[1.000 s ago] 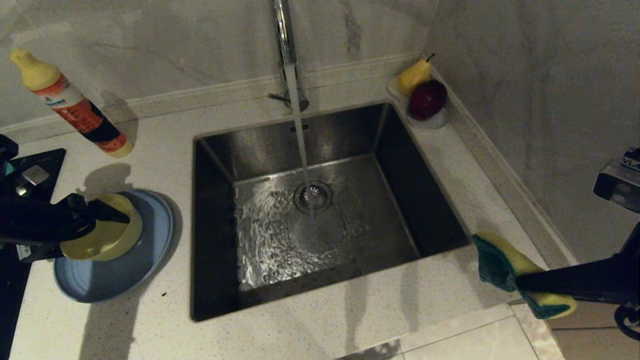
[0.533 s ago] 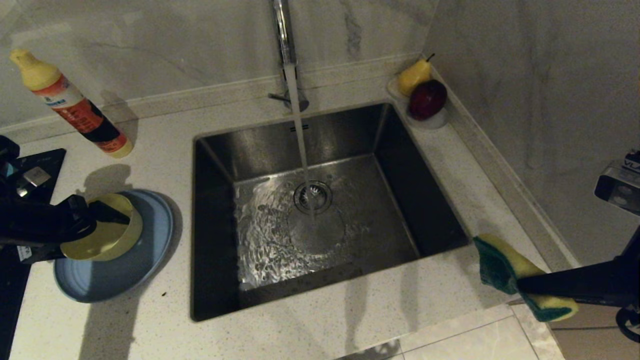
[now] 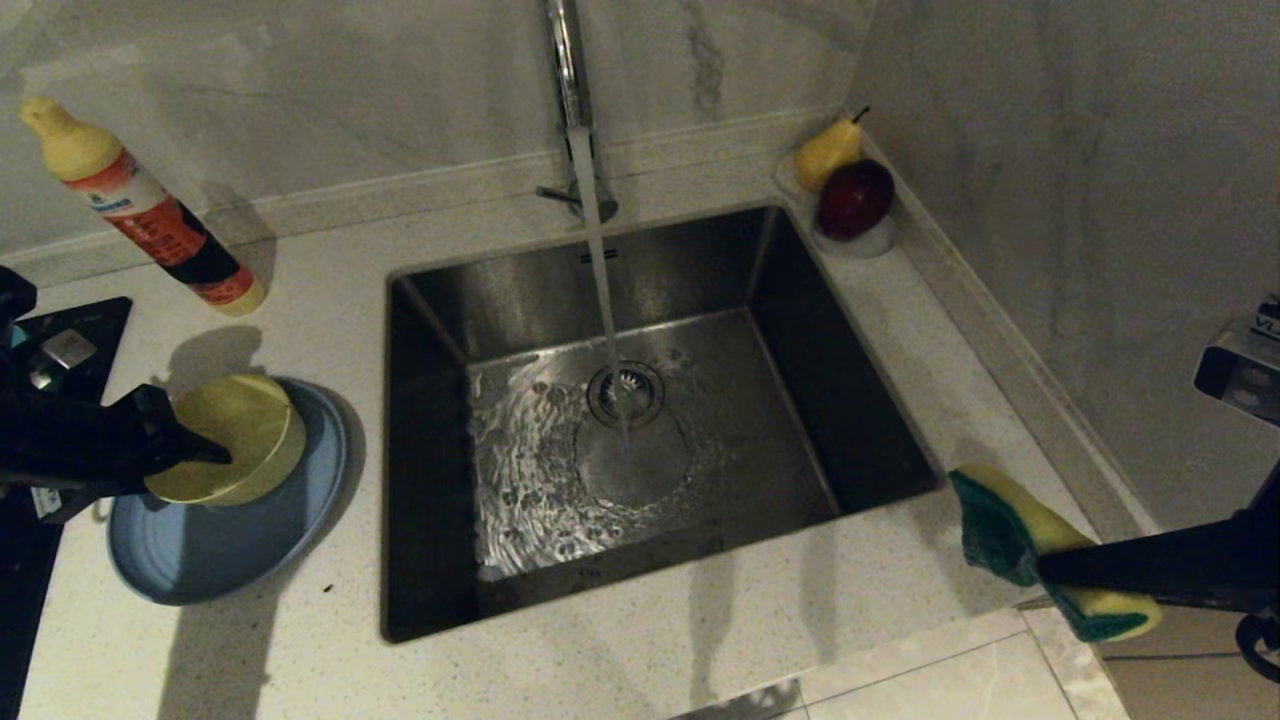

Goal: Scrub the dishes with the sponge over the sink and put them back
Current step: Wash the bowl

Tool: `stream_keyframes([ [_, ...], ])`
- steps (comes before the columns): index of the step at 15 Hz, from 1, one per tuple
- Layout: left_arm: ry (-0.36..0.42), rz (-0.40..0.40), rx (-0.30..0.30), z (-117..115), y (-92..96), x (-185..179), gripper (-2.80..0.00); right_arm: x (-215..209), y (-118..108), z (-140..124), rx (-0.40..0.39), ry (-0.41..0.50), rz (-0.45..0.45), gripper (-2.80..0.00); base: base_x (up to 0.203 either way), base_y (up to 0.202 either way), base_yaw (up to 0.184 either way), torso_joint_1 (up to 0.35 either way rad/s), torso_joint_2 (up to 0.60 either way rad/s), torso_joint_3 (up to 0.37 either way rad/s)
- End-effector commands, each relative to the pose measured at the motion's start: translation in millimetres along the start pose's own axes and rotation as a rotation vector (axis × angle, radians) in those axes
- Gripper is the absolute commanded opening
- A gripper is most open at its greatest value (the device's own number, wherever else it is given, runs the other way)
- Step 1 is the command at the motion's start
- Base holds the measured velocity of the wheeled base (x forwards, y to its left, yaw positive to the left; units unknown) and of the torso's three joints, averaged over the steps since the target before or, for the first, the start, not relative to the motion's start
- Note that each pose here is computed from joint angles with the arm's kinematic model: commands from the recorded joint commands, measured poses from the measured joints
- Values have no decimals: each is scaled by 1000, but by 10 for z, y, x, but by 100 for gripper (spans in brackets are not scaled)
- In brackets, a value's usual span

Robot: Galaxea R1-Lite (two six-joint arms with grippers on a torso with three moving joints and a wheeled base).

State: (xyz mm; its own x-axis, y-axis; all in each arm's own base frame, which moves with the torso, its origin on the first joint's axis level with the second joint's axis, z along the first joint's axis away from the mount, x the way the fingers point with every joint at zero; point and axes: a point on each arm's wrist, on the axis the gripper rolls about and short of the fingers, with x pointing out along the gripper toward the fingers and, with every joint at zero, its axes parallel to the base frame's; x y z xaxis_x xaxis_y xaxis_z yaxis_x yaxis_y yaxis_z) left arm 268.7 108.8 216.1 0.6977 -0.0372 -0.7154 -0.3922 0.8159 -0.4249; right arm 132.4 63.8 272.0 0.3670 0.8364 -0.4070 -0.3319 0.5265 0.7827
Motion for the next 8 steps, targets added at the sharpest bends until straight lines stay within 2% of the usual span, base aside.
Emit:
stream_keyframes([
  [1, -1, -1, -2, 3, -1, -6, -280, 18, -21, -4, 11, 11, -2, -280, 0, 0, 0, 0, 0, 0],
  [4, -24, 24, 4, 19, 8, 6, -280, 24, -25, -3, 13, 11, -2, -280, 0, 0, 0, 0, 0, 0],
  [8, -43, 16, 1, 29, -14, -54, -280, 51, -44, 12, 19, 17, -6, -280, 0, 0, 0, 0, 0, 0],
])
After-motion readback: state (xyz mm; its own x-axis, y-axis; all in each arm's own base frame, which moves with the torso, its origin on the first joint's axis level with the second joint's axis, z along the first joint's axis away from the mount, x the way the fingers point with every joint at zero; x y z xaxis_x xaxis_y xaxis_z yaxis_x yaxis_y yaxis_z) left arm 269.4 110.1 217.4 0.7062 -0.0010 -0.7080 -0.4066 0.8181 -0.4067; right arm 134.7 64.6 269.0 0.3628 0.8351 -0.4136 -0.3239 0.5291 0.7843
